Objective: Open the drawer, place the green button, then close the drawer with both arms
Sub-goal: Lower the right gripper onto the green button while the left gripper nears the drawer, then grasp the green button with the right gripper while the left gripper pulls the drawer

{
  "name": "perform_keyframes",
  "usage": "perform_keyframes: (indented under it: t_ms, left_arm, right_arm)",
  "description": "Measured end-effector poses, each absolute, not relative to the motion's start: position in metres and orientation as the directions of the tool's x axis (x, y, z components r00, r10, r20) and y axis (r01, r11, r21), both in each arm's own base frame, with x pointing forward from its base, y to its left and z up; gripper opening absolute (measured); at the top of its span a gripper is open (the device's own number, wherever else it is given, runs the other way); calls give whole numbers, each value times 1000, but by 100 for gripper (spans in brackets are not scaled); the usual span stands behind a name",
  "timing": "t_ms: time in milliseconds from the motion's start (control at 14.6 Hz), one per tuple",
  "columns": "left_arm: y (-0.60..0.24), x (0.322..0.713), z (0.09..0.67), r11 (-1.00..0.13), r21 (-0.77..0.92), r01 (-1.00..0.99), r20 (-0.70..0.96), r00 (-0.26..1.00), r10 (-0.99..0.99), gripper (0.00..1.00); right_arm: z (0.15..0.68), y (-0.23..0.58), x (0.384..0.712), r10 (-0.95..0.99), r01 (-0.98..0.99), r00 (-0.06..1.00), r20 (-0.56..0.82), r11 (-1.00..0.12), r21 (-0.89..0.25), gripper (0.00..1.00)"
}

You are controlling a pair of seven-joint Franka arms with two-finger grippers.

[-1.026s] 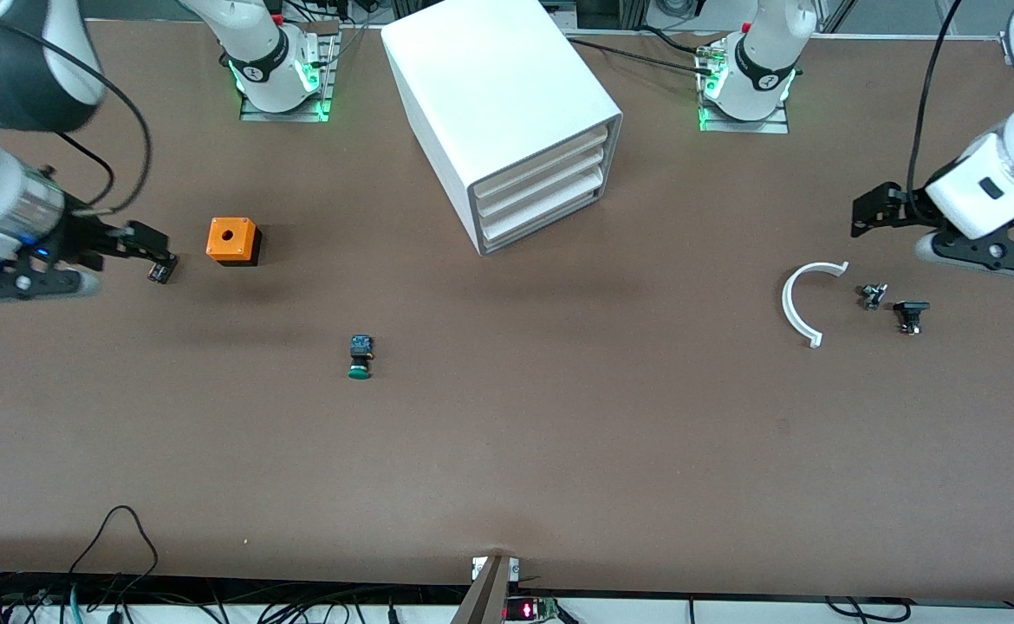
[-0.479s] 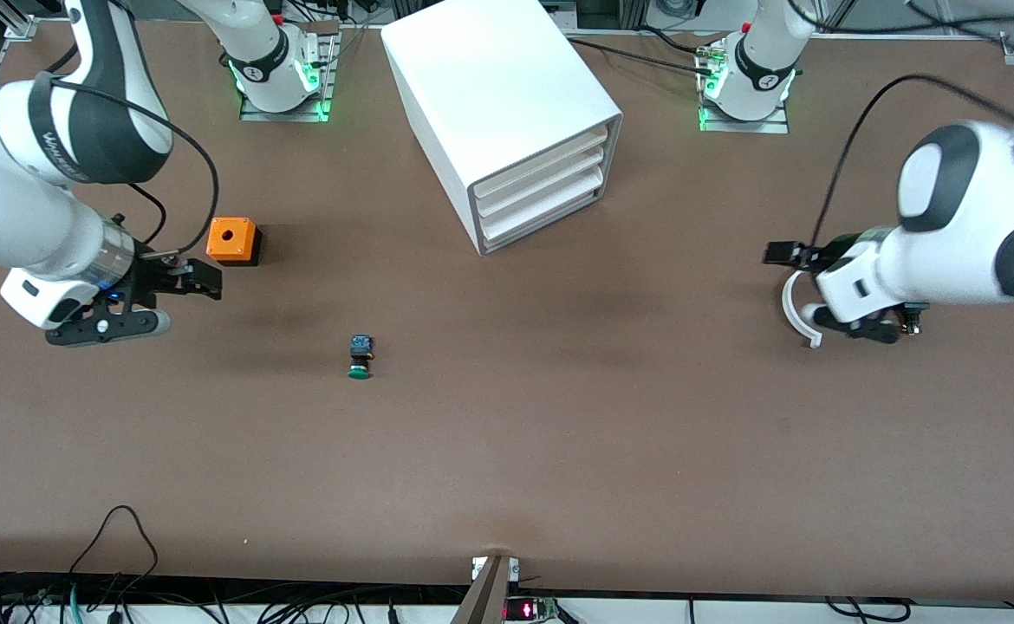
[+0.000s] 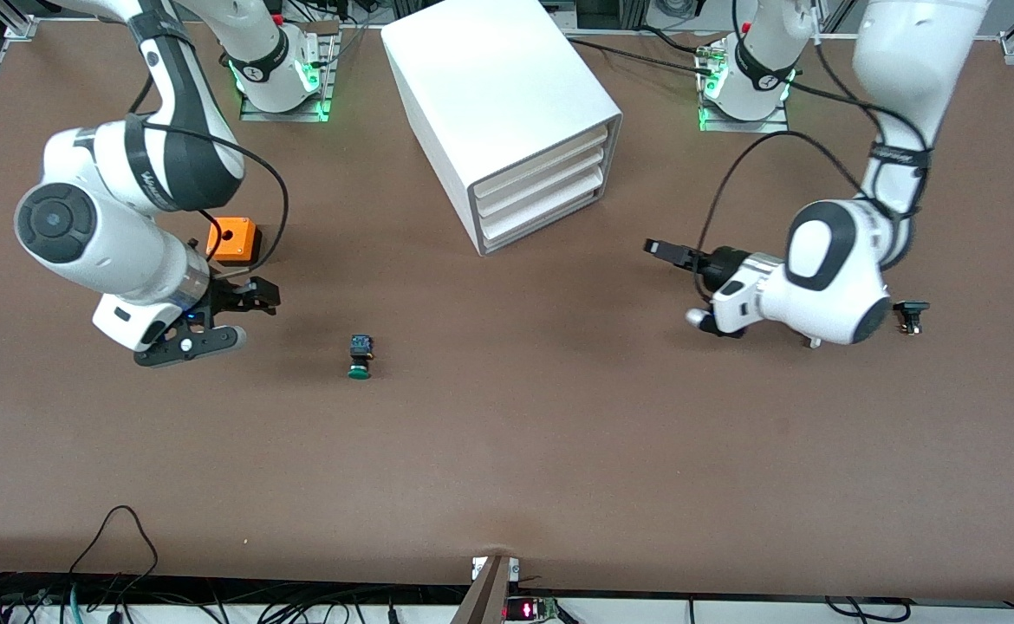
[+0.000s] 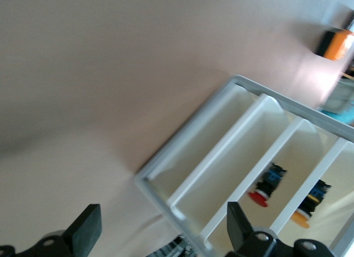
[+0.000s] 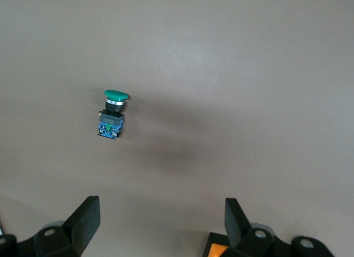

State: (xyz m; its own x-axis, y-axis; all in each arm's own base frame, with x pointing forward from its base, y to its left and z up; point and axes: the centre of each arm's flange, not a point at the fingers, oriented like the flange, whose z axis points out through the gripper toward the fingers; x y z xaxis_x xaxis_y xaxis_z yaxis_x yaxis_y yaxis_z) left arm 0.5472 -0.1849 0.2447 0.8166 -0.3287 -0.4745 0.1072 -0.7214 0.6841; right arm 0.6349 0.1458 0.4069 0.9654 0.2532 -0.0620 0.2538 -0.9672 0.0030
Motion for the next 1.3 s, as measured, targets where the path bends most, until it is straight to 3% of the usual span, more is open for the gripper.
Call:
perform_keyframes:
  t_ms: [342,616,958,1026,1300]
  left_arm:
    - [-258,504,195,-642,755,134,-489,767,-416,97]
    - [-286,465,160,-604,784,145,-466,780,-417,96]
    - [-299,432,141,-598,778,194,-504,760,-410,95]
    - [-300,428,138,-602,775,193,-507,759,-410,89]
    - [-304,420,132,-582,802,134,-447,780,-437,50]
  right_arm:
    - [342,204,635,317,317,947,-50,-948,-7,100]
    - [279,242,620,219,219,976,-16,-976,-2,100]
    - [244,235,614,136,137,990,-32,-991,7,100]
    - [234,234,612,108,109,994,-30,-994,8,100]
    - [202,234,609,44,44,998,-35,-999,14,100]
